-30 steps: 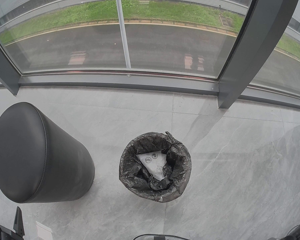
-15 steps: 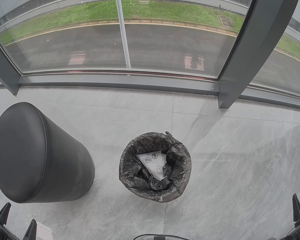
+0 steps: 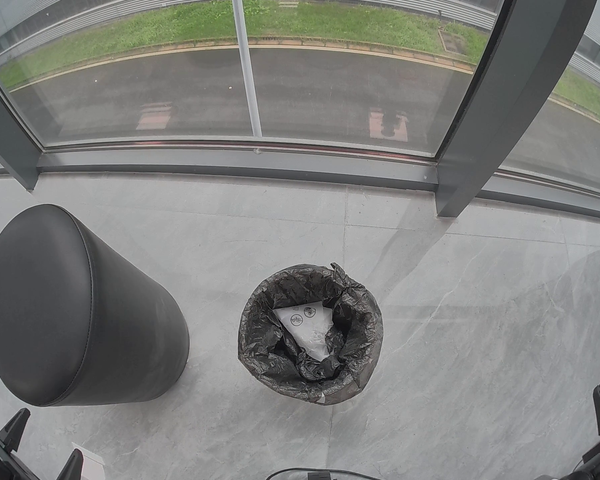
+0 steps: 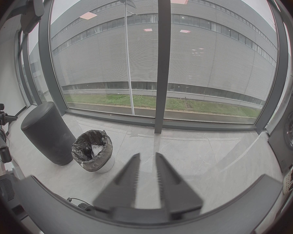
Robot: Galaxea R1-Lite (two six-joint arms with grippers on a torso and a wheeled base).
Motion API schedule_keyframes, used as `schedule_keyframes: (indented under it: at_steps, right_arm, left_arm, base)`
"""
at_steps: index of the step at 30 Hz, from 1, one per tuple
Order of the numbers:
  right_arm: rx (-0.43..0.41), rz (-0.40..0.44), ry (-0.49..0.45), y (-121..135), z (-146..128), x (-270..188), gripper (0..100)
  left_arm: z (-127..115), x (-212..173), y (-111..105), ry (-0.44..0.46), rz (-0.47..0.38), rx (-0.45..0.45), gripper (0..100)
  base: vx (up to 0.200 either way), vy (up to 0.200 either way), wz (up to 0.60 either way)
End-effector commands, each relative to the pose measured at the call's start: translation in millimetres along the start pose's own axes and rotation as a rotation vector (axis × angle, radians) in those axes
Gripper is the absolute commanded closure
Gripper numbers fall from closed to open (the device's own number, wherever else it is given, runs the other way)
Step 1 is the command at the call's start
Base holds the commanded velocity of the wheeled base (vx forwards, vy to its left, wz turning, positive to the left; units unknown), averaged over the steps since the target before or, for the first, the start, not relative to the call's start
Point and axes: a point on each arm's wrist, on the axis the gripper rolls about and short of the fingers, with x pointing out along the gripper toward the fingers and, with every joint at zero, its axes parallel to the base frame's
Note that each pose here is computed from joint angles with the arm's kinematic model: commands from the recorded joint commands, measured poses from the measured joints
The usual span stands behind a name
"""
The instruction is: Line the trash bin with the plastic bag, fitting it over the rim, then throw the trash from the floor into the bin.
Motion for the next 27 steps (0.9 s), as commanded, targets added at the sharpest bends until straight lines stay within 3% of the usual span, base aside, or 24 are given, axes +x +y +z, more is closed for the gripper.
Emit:
schedule_keyframes:
  at_steps: [1, 5, 9, 14, 19, 23, 27]
  right_arm:
    - [0.000, 0.002, 0.002, 0.1, -4.3, 0.2, 100]
    - [0.000, 0.002, 0.002, 0.1, -4.3, 0.2, 100]
    - [0.000, 0.002, 0.002, 0.1, -4.3, 0.2, 100]
    - [0.002, 0.000, 0.002, 0.0, -4.3, 0.2, 100]
    - [0.020, 0.000, 0.002, 0.0, -4.3, 0.2, 100]
    - [0.020, 0.000, 0.004, 0.1, -4.7, 0.3, 100]
    - [0.020, -0.002, 0.002, 0.0, -4.3, 0.2, 100]
  left_arm:
    - [-0.5, -1.0, -1.4, -0.010, -0.052, 0.026, 0]
    - [-0.1, -0.4, -4.3, 0.004, -0.192, 0.041, 0]
    - [1.6, 2.7, -4.3, 0.047, -0.226, 0.012, 0]
    - [1.9, 1.3, -3.2, 0.016, -0.136, -0.090, 0]
    - [1.1, 0.4, 1.1, -0.059, 0.048, 0.018, 0]
    - [3.8, 0.6, 0.8, -0.095, 0.031, 0.037, 0]
    - [3.8, 0.6, 0.4, -0.095, 0.015, -0.022, 0]
  base:
    - [0.000, 0.000, 0.00]
    - [0.000, 0.000, 0.00]
    - [0.000, 0.000, 0.00]
    - [0.000, 0.000, 0.00]
    - [0.000, 0.000, 0.00]
    - [0.000, 0.000, 0.00]
    - [0.000, 0.000, 0.00]
